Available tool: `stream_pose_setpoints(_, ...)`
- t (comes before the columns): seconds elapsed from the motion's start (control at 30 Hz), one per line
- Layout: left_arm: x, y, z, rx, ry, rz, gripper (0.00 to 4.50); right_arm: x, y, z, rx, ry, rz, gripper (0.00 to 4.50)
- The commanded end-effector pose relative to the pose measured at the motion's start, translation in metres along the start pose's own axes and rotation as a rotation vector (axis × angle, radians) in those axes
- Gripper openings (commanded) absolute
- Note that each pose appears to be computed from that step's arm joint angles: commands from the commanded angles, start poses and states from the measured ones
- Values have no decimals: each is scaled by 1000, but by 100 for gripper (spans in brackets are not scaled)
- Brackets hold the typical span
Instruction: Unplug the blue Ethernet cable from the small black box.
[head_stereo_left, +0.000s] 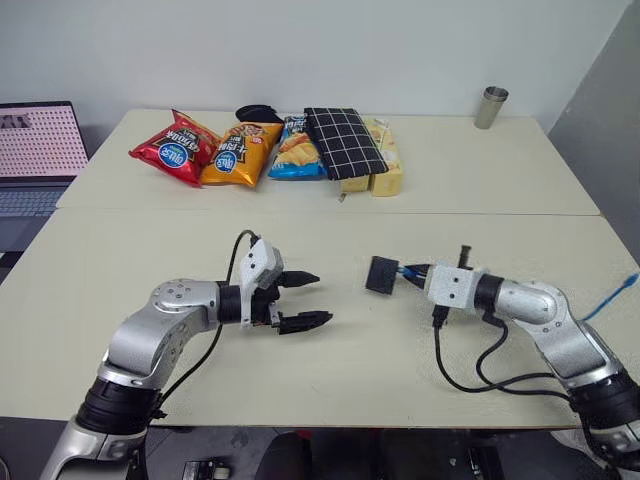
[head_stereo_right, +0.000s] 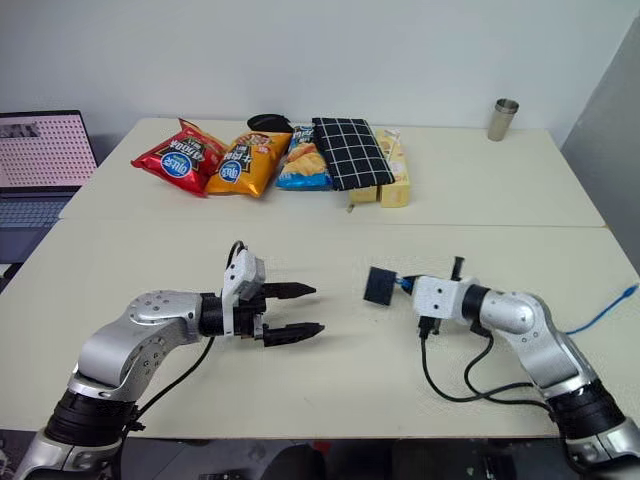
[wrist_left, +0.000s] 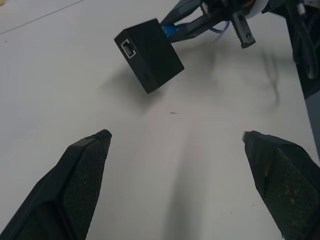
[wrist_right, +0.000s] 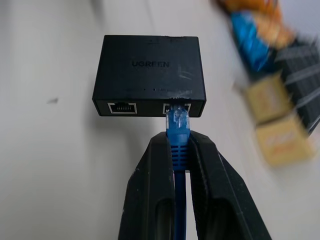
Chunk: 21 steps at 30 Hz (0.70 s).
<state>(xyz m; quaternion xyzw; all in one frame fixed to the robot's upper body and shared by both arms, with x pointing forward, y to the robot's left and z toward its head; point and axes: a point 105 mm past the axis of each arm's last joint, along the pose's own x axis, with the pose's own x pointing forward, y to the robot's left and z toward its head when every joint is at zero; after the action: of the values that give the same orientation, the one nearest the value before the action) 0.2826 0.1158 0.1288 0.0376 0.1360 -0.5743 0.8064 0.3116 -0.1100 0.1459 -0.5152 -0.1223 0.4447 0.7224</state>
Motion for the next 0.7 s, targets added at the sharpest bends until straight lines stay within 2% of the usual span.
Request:
stream_pose_setpoints(0.03,0,-2,17,-53,-81,-24,450,5,-11,33,-175,-139,-30,13)
stream_pose_setpoints(0.2,5,-3,30,-128,-162,-44,450,9,-18,52,-257,-235,-60,13)
stream_pose_setpoints(0.37,8,-5,32,-141,-167,-62,450,9,-21,63,-285,-285,-74,13)
stream_pose_setpoints(0.43,9,-6,34,-147,-187,-71,413,10,-20,65,-285,-294,-70,13)
stream_pose_setpoints(0.47,9,-7,35,-150,-190,-74,411,10,-20,65,-286,-296,-69,13)
stream_pose_setpoints(0.5,9,-7,35,-151,-192,-77,376,10,-20,66,-283,-298,-69,13)
stream_pose_setpoints(0.53,9,-7,35,-152,-192,-80,368,10,-20,66,-282,-300,-69,13)
stream_pose_setpoints(0.7,10,-7,35,-149,-190,-79,246,11,-20,69,-281,-314,-76,13)
